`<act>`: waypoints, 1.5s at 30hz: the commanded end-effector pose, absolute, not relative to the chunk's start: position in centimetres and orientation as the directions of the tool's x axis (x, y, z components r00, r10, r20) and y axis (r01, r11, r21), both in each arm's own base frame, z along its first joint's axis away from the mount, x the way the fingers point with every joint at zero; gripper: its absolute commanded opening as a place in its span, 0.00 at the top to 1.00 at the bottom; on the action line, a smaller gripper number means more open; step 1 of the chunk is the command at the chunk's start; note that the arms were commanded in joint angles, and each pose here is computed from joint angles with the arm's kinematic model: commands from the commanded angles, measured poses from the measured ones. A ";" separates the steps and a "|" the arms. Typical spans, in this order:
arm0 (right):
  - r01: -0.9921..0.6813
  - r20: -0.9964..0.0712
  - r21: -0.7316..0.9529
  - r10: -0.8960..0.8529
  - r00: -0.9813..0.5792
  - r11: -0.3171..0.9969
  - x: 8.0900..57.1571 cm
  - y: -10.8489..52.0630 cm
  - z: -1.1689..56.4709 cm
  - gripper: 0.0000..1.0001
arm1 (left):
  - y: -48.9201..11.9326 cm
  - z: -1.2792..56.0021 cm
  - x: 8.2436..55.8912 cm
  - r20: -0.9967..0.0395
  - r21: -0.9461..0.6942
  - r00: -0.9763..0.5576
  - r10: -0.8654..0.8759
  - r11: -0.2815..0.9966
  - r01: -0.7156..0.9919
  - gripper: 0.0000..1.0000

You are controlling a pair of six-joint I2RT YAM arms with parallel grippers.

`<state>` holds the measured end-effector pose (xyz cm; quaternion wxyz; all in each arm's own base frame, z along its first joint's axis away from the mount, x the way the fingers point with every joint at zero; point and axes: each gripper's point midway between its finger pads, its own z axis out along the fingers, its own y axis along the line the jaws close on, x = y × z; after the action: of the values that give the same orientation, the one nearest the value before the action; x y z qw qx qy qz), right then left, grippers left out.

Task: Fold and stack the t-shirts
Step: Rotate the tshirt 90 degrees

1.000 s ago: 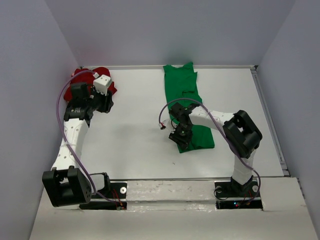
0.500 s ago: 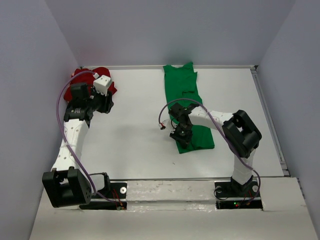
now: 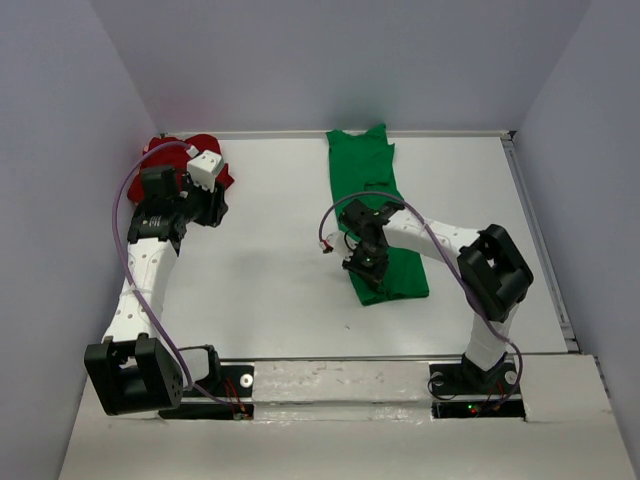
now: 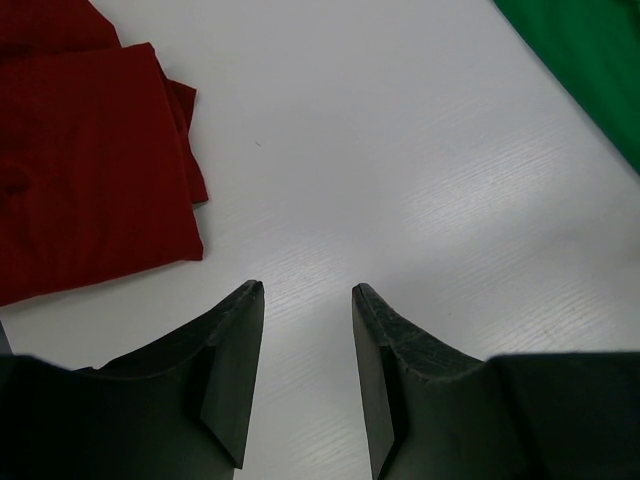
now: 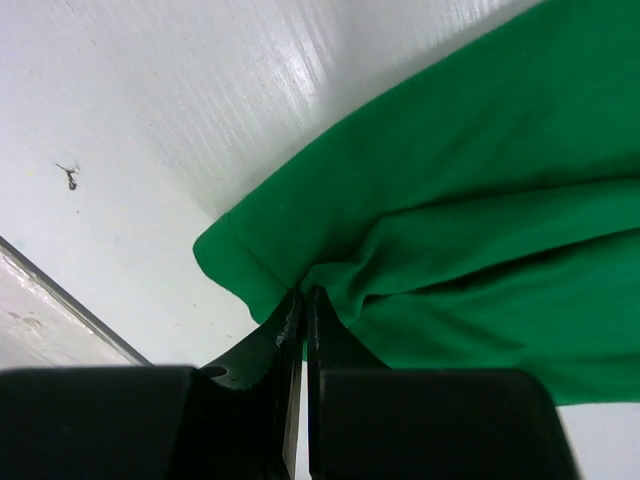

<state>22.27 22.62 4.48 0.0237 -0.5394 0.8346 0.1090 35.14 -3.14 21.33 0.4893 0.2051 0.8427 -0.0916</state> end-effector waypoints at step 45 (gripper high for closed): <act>-0.899 -0.072 -0.018 -0.897 -0.436 0.438 22.5 18.9 6.4 1.00 | -3.5 23.2 35.0 -0.892 0.056 -0.378 0.248 0.891 0.451 0.49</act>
<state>22.68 19.47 5.02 0.0180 -0.5318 0.8463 0.0267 35.08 -3.42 21.40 0.4900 0.2087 0.8406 -0.0986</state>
